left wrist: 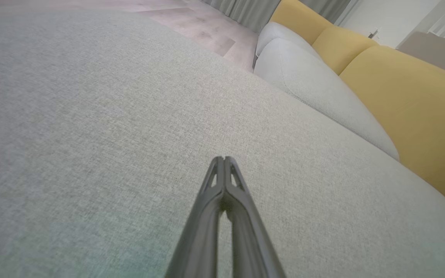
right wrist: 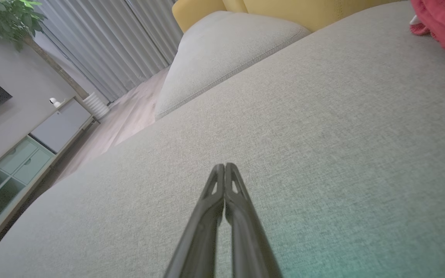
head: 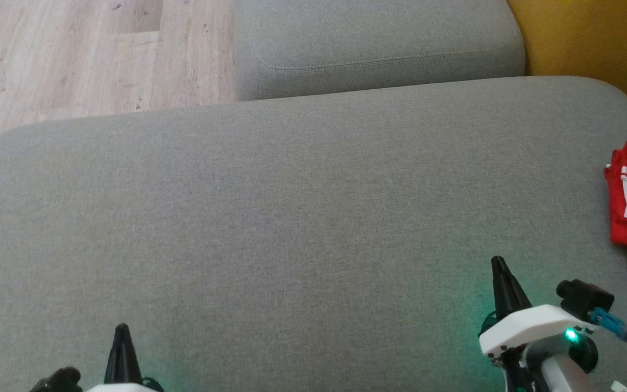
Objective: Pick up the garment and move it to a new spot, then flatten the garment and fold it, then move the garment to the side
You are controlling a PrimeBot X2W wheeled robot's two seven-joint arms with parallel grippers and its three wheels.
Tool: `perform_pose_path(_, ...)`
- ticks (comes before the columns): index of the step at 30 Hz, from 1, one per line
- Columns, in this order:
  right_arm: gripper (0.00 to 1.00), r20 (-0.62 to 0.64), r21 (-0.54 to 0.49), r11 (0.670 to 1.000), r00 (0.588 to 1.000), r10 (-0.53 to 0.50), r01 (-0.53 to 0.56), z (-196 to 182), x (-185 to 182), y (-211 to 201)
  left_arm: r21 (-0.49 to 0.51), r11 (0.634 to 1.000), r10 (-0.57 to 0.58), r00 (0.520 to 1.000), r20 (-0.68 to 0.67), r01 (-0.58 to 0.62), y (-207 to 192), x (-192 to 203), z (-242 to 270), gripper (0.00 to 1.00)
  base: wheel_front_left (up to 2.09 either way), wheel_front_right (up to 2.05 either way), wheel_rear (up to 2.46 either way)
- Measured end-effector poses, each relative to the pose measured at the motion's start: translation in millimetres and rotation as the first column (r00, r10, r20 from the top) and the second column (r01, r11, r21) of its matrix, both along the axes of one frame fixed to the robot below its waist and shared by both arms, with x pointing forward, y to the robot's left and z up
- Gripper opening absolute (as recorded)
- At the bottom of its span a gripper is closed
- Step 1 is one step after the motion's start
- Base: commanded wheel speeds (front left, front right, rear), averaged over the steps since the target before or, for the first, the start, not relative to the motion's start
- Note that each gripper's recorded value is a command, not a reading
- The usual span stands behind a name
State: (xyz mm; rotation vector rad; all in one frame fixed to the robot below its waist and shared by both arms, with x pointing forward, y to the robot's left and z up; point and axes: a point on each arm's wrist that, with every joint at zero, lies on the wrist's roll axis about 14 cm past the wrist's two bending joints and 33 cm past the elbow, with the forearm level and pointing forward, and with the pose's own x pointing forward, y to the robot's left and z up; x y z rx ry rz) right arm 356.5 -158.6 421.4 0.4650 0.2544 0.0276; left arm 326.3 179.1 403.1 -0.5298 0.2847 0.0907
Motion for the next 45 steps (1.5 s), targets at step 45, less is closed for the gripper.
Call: perform_pose_path(45,0.0,-0.04,0.49,0.852,0.981,-0.188,0.183,22.6,12.9,-24.7,-0.463,0.878,0.142,0.99,0.014,-0.119,6.4,23.8,26.6,0.0,0.0,0.0,0.0)
